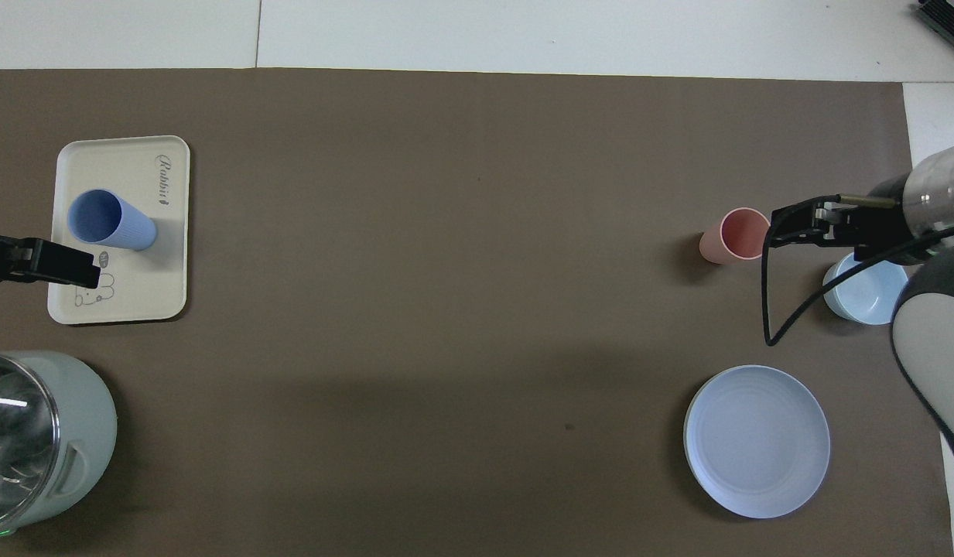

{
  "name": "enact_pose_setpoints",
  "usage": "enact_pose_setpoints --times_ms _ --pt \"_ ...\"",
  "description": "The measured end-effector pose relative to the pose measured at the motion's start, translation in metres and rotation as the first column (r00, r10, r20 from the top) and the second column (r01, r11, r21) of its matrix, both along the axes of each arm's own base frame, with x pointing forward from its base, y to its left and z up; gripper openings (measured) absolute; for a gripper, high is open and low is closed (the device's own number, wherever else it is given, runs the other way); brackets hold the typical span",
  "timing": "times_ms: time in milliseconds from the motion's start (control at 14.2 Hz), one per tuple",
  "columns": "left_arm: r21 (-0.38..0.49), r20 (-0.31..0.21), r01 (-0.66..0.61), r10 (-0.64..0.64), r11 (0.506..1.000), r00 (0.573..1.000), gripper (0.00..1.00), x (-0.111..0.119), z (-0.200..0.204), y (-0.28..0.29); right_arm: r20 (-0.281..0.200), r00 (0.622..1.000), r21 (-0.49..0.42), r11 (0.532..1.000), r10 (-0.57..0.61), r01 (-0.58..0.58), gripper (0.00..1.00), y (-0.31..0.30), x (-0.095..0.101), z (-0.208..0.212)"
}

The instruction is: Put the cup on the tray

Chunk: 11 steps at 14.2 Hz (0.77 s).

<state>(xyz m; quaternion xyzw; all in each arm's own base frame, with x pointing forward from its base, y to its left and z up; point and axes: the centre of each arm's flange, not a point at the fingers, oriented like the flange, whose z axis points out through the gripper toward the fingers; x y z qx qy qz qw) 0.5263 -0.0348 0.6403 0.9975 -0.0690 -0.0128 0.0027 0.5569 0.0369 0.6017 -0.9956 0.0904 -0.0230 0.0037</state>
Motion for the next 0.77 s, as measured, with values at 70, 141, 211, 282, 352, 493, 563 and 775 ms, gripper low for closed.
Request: enact_pose_setpoints --times_ms 70,141,211,282,352,493,563,775 --pt "0.000 0.000 0.000 0.000 1.000 1.000 1.00 0.0000 0.0000 0.0000 -0.011 1.000 -0.001 1.000 -0.004 0.004 1.00 -0.0024 -0.0017 0.0043" --pt "0.000 0.000 0.000 0.000 1.000 1.000 1.00 0.0000 0.0000 0.0000 -0.027 1.000 -0.002 1.000 -0.005 0.005 1.00 -0.0030 -0.0039 0.0059" --pt "0.000 0.000 0.000 0.000 1.000 1.000 1.00 0.0000 0.0000 0.0000 -0.040 0.999 -0.003 1.000 -0.004 0.004 1.00 -0.0028 -0.0055 0.0066" --pt "0.000 0.000 0.000 0.000 1.000 1.000 1.00 0.0000 0.0000 0.0000 -0.048 0.999 -0.003 1.000 -0.004 0.004 1.00 -0.0028 -0.0067 0.0070" --pt "0.000 0.000 0.000 0.000 1.000 1.000 1.00 0.0000 0.0000 0.0000 -0.055 0.998 -0.004 1.000 -0.004 0.004 1.00 -0.0029 -0.0075 0.0067" --pt "0.000 0.000 0.000 0.000 1.000 1.000 1.00 0.0000 0.0000 0.0000 -0.070 0.998 -0.005 1.000 -0.005 0.005 1.00 -0.0033 -0.0091 0.0054" --pt "0.000 0.000 0.000 0.000 1.000 1.000 1.00 0.0000 0.0000 0.0000 -0.073 0.997 -0.005 1.000 -0.005 0.005 1.00 -0.0033 -0.0093 0.0052" --pt "0.000 0.000 0.000 0.000 1.000 1.000 1.00 0.0000 0.0000 0.0000 -0.074 0.997 -0.005 1.000 -0.005 0.005 1.00 -0.0033 -0.0095 0.0050"
